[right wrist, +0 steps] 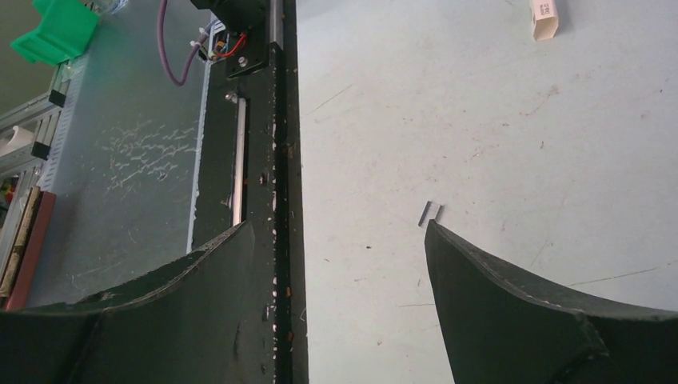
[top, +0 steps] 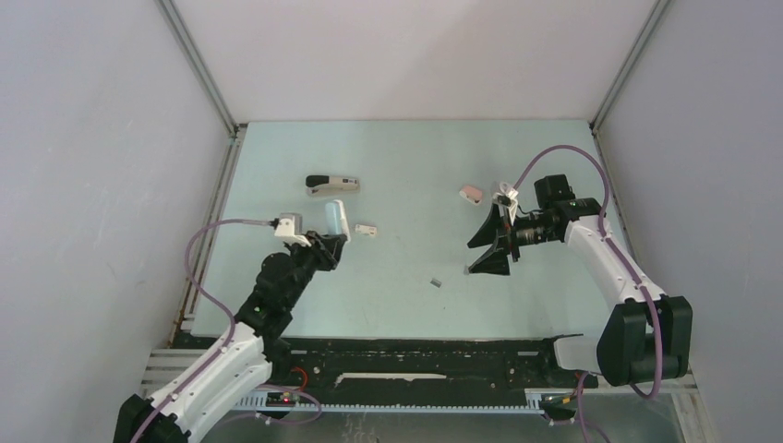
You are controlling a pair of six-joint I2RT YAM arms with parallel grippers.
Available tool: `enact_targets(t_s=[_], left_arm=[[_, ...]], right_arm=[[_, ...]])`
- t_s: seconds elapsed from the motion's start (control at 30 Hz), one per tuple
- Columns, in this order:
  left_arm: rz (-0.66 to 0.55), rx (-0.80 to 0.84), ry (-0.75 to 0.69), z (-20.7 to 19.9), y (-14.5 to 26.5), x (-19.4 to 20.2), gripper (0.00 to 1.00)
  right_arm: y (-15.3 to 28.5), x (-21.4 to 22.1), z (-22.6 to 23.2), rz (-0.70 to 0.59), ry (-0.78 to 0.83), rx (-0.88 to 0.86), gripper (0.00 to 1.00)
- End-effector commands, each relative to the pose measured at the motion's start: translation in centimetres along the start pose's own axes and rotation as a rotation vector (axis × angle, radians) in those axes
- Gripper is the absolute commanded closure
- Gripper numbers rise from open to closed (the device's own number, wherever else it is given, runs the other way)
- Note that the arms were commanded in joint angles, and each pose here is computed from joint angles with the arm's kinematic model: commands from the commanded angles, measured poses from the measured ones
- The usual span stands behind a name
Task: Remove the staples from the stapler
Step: Place the stapler at the center of the board.
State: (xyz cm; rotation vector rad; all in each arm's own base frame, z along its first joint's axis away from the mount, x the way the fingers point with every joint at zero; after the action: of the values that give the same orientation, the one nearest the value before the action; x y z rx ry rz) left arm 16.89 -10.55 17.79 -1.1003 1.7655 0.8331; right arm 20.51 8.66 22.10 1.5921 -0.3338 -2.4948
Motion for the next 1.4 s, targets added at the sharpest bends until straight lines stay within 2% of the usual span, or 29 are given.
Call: enact_targets(t_s=[0.0,0.4,0.8,1.07,1.37], left_arm=[[-0.048,-0.184,0.083,2.1,-0.2,-0.4,1.0],[-0.116,-0.64,0.35,6.5,-2.0,-3.7,1.0],[-0.004,-0.986,0.51,12.2,-6.9,-6.4,1.0],[0.067,-1.083,0.566,15.6,-9.5,-5.8,0.98],[0.151,-1.12,0.592,17.2,-10.3,-4.1,0.82]], right_arm=[[0.4,-1.1,0.3,-0.019,0.059,0.016,0.13],[0.6,-1.3,0.4,-0.019,0.069,0.027,0.13],[0.6,-1.4,0.6,-0.025,0.073,0.02,0.13],[0.6,-1.4,0.7,-0.029,0.079,0.019,0.12],[0.7,-1.5,0.8,-0.032,0.083,0.023,0.12]])
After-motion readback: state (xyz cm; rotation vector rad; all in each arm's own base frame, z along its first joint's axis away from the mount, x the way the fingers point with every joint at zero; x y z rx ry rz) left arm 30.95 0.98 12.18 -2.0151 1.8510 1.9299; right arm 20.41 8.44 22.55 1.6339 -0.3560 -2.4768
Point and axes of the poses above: each gripper's point midway between its finger pads, its own y axis back along the fingers, its own z axis along the line the jaws close on, x = y × z, the point moved 10 cm from there along y, back along the fingers, and after that the axes turned 3 degrees about -y, right-handed, at the moved point
